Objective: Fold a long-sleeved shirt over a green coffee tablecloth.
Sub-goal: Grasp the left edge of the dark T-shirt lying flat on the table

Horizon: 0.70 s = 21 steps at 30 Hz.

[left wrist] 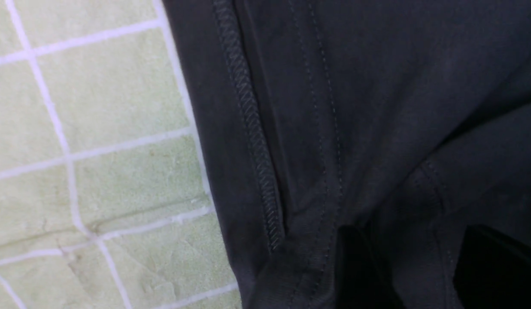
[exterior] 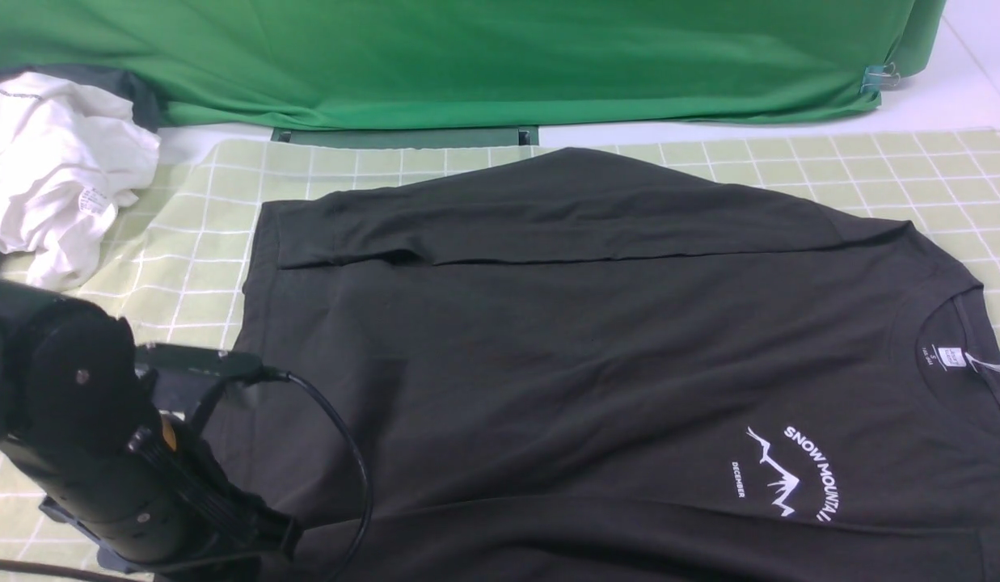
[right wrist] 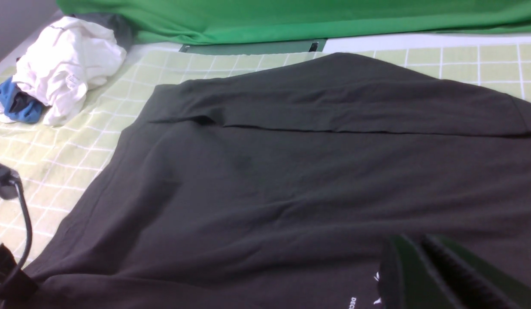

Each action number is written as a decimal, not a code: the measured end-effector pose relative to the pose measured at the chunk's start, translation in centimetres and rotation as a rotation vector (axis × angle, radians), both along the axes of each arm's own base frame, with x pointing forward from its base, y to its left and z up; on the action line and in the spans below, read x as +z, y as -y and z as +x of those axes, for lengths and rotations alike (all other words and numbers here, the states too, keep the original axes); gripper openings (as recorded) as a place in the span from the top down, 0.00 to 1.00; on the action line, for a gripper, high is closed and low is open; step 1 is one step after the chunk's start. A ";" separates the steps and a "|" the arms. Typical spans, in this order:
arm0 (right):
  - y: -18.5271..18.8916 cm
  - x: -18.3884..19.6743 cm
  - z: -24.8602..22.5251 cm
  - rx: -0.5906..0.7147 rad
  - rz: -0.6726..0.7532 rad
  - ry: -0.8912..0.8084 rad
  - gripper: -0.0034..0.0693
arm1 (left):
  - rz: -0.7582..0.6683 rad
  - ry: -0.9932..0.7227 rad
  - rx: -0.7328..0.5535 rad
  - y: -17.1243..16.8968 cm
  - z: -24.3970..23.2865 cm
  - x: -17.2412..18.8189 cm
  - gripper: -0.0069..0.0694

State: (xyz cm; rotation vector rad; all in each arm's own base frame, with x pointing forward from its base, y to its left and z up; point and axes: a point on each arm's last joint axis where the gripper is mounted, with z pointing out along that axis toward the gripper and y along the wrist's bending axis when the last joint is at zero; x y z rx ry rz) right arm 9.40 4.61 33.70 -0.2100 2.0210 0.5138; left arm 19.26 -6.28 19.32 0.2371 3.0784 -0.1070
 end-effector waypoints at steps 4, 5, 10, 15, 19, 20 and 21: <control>0.0 0.0 0.0 0.000 0.000 0.000 0.88 | 0.012 -0.044 0.002 0.0 -0.1 -1.3 0.57; 0.0 0.0 0.0 0.000 0.000 0.000 0.88 | 0.013 -0.050 0.003 0.0 -0.1 -1.5 0.60; 0.0 0.0 0.0 0.001 -0.001 -0.003 0.87 | 0.011 -0.043 0.002 0.0 -0.1 -1.4 0.77; 0.0 -0.1 0.0 0.003 -0.003 -0.007 0.86 | 0.014 -0.042 -0.008 -0.1 -0.2 -0.8 0.87; 0.0 -0.1 0.0 0.004 -0.003 -0.009 0.86 | 0.022 -0.044 -0.024 -0.1 -0.1 -0.1 0.88; 0.0 -0.1 -0.1 0.004 -0.003 -0.010 0.86 | 0.022 -0.047 -0.028 -0.1 -0.1 0.0 0.88; 0.0 -0.1 -0.1 0.004 -0.003 -0.010 0.85 | 0.024 -0.052 -0.028 -0.1 -0.1 0.0 0.88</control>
